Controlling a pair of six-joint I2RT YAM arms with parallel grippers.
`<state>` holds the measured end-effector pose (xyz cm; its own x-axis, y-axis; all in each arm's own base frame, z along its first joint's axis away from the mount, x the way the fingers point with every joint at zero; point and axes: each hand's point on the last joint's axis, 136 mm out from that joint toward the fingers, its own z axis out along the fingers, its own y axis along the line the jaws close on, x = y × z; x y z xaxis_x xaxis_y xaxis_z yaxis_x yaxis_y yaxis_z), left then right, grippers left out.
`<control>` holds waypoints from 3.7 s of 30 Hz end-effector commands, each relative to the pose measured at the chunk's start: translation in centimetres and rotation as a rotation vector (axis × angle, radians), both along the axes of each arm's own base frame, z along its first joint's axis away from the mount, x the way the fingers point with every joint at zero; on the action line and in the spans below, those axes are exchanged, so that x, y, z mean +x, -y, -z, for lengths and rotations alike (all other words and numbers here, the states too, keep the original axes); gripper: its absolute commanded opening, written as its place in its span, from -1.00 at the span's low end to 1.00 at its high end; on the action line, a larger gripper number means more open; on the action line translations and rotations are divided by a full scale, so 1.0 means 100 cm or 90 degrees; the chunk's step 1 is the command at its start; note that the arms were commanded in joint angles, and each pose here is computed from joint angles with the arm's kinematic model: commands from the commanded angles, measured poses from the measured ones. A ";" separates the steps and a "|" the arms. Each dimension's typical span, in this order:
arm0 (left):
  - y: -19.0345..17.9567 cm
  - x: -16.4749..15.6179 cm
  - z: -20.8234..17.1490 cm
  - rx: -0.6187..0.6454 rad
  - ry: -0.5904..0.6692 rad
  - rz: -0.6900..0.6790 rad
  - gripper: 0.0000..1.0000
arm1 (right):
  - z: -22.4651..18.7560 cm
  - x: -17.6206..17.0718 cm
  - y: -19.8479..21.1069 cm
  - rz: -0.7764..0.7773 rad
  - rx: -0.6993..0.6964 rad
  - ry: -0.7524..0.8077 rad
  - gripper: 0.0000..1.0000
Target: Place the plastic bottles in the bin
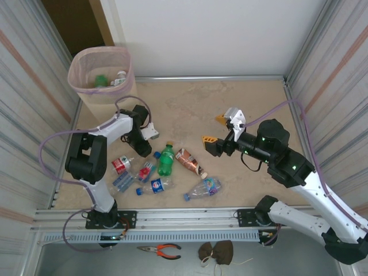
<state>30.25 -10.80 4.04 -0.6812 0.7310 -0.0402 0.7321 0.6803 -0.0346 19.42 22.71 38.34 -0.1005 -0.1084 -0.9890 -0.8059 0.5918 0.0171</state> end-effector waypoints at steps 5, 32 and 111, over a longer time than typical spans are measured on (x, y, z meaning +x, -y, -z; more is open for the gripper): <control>0.000 0.006 0.008 0.021 -0.019 0.020 -0.09 | -0.005 0.003 0.012 0.026 0.022 0.015 0.66; -0.006 0.031 -0.080 -0.008 0.133 -0.014 -0.49 | -0.012 0.004 0.017 0.029 0.043 0.002 0.63; -0.192 0.274 -0.245 -0.070 0.555 -0.438 -0.33 | 0.010 0.022 0.001 0.021 0.027 -0.051 0.64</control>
<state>57.73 7.49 29.13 -0.6248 0.2186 -0.7496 0.0309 0.9662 0.2559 21.68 22.59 37.04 -0.1738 -0.0860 -0.9810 -0.7766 0.6245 0.0828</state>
